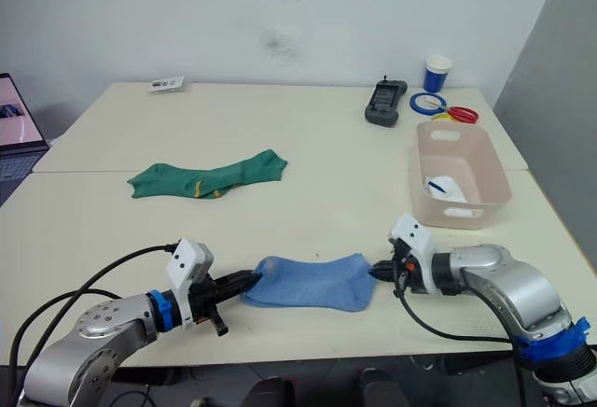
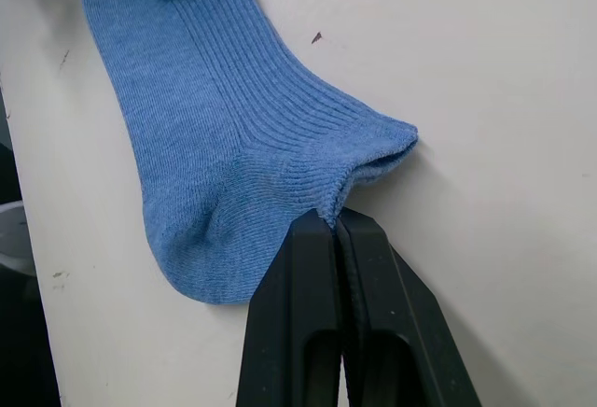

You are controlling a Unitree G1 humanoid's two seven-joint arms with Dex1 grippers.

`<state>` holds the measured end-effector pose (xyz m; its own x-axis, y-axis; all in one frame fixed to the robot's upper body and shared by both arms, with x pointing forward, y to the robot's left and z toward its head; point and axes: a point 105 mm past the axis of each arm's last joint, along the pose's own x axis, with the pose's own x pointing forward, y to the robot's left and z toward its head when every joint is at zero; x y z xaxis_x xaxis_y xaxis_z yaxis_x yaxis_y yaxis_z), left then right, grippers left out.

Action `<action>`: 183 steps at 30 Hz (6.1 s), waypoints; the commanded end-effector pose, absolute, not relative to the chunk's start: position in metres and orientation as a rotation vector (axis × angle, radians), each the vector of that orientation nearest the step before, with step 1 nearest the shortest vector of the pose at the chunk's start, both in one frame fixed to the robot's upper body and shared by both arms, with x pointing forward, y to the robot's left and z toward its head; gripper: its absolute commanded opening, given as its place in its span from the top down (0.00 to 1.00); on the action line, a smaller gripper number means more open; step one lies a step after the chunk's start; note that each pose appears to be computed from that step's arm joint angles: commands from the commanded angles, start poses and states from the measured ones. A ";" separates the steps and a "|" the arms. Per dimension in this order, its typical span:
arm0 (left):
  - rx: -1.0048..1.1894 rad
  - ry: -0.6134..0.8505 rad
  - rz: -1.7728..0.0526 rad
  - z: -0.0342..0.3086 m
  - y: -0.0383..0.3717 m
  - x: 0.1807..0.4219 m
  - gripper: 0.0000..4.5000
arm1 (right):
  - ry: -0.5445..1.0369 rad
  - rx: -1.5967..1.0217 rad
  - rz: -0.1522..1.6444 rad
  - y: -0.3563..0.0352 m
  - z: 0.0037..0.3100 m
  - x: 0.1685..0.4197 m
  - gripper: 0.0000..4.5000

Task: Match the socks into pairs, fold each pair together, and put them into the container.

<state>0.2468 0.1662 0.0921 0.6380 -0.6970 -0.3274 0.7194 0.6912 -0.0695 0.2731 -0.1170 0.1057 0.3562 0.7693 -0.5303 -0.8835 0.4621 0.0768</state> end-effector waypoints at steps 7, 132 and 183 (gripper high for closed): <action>0.072 0.277 -0.805 0.101 0.165 0.244 0.99 | 0.505 -0.278 1.067 -0.112 0.108 0.281 1.00; 0.345 0.503 -1.078 0.044 0.165 0.249 1.00 | 0.872 0.288 1.013 -0.102 0.094 0.266 0.20; 0.353 0.498 -1.145 0.044 0.135 0.266 1.00 | 0.670 0.297 1.346 -0.008 0.131 0.272 0.99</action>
<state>0.2659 0.1243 0.0611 0.2981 -0.8215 -0.4861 0.9477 0.3156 0.0477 0.2692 -0.0140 0.1214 0.0728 0.9510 -0.3006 -0.7683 0.2456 0.5910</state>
